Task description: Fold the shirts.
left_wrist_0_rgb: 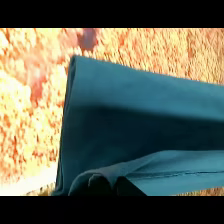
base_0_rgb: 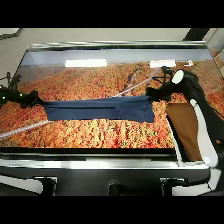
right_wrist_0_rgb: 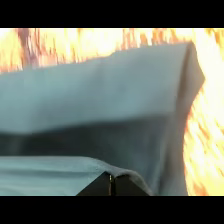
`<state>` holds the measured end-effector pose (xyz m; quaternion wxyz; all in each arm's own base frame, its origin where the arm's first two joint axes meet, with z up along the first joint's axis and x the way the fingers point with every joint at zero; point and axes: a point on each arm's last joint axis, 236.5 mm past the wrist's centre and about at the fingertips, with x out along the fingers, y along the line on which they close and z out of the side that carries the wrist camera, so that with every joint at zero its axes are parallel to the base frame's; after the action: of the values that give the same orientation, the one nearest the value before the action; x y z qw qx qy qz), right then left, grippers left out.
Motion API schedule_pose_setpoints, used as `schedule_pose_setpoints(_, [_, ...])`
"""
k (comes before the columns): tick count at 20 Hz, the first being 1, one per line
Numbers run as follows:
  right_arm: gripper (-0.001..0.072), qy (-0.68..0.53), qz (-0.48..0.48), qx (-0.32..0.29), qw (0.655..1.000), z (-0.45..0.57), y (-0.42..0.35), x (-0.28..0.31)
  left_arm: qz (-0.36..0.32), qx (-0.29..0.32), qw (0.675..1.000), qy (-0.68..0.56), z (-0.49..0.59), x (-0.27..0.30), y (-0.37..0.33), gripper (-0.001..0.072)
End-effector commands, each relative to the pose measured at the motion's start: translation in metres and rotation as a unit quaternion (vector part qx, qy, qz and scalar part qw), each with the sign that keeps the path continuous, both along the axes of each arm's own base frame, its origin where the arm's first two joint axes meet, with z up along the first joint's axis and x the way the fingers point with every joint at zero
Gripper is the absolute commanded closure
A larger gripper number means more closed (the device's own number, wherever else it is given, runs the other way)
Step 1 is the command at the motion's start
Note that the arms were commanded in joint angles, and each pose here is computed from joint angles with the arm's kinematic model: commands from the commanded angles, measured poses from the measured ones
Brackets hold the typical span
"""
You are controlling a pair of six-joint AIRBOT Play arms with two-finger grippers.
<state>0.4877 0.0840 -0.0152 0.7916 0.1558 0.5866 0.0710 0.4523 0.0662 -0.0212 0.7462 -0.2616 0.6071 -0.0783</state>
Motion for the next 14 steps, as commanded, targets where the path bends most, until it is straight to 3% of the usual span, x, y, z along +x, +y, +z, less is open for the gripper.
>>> schedule_pose_setpoints(1, [0.0683, -0.015, -0.03, 0.052, 0.998, -0.024, 0.019, 0.036, 0.004, -0.016, 0.999, 0.033, -0.035, 0.018, -0.007, 0.0683])
schedule_pose_setpoints(6, [0.068, 0.028, -0.035, 0.082, 0.996, -0.052, 0.031, 0.028, -0.002, -0.028, 0.998, 0.065, -0.066, 0.014, -0.015, 0.0677])
schedule_pose_setpoints(7, [0.0667, 0.026, -0.035, 0.086, 0.995, -0.048, 0.033, 0.028, -0.003, -0.028, 0.998, 0.063, -0.064, 0.014, -0.015, 0.056])
schedule_pose_setpoints(8, [0.0524, 0.023, -0.037, 0.088, 0.995, -0.041, 0.03, 0.028, -0.006, -0.028, 0.998, 0.062, -0.059, 0.015, -0.014, 0.0234])
schedule_pose_setpoints(9, [0.0258, 0.021, -0.037, 0.088, 0.995, -0.029, 0.024, 0.025, -0.007, -0.028, 0.998, 0.061, -0.051, 0.016, -0.009, 0.0001])
schedule_pose_setpoints(10, [0.0094, 0.019, -0.03, 0.083, 0.996, -0.019, 0.014, 0.021, -0.002, -0.024, 0.998, 0.057, -0.042, 0.017, -0.002, 0.0002])
schedule_pose_setpoints(12, [-0.0004, 0.044, -0.026, 0.065, 0.997, -0.014, -0.02, 0.003, 0.029, -0.02, 0.998, 0.043, -0.018, 0.023, 0.015, 0.0008])
schedule_pose_setpoints(14, [-0.0006, 0.11, -0.033, 0.075, 0.991, -0.027, -0.042, -0.023, 0.037, -0.011, 0.999, 0.02, 0.004, 0.027, 0.024, 0.0009])
